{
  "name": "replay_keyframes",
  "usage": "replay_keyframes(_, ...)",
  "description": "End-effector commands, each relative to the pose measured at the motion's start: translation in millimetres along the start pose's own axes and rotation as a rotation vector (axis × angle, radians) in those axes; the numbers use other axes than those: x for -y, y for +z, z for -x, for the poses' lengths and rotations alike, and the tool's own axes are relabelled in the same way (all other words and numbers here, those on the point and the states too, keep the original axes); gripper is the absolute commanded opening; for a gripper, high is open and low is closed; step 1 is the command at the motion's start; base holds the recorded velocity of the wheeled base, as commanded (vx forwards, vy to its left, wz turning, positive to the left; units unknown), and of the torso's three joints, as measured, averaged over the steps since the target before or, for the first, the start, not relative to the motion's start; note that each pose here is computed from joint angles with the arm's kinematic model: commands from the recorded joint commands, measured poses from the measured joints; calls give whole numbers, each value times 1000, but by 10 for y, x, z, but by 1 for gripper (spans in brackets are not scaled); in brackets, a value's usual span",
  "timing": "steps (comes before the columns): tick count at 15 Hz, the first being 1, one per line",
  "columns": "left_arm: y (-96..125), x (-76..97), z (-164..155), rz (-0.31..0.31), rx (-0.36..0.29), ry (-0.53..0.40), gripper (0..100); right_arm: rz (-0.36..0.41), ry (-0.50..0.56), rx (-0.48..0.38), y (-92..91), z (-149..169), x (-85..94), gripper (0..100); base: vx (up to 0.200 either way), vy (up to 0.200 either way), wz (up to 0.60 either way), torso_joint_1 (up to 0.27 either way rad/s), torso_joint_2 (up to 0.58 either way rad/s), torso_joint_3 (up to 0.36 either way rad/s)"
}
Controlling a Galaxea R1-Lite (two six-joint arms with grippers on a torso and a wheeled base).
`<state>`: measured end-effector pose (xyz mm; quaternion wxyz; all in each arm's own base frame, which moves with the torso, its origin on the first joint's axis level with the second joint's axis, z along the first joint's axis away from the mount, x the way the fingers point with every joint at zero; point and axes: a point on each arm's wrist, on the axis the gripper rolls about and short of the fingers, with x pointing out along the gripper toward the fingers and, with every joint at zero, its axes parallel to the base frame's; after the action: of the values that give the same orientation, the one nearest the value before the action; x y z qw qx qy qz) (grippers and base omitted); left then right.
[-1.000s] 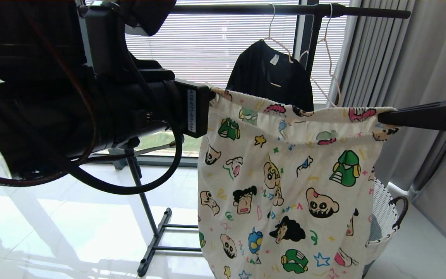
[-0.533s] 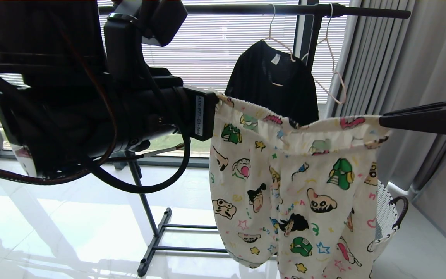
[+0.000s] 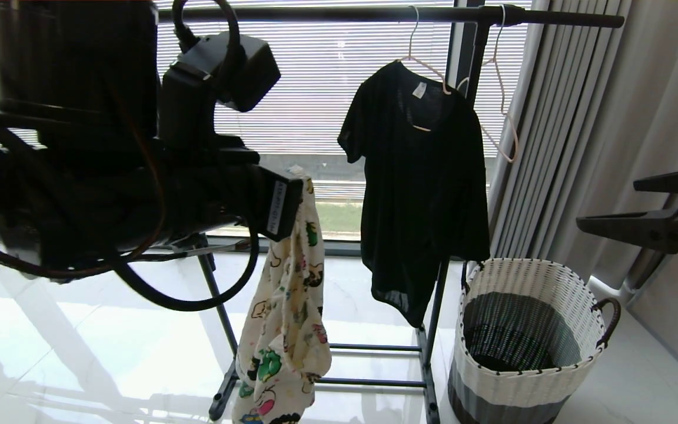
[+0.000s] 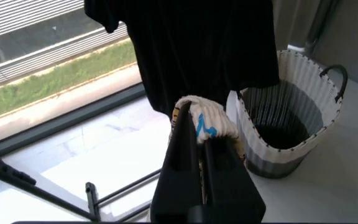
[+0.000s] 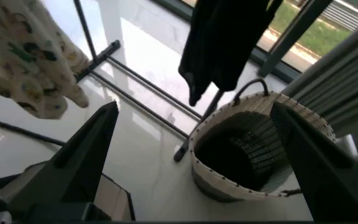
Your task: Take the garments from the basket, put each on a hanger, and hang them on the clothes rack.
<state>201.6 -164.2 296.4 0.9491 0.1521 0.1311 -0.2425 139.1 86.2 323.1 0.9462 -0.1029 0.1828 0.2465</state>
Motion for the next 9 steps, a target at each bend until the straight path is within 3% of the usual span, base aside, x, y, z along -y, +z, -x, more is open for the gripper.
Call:
replay_keyframes(1,-58,-262,323,14,-36,71,0,-16,-80,-30,-120,-56,100,100,0,0,0,0,0,0)
replay_keyframes(3,-331,-485,391,67,-135,175,0,-7,-156,-35,-243,-103,176,100,0,0,0,0,0,0)
replay_keyframes(6,-587,-686,444,103,-223,296,0,8,-182,-62,-303,-168,193,100,0,0,0,0,0,0)
replay_keyframes(9,-680,-743,500,115,-253,361,0,-6,-208,-81,-306,-236,246,100,0,0,0,0,0,0)
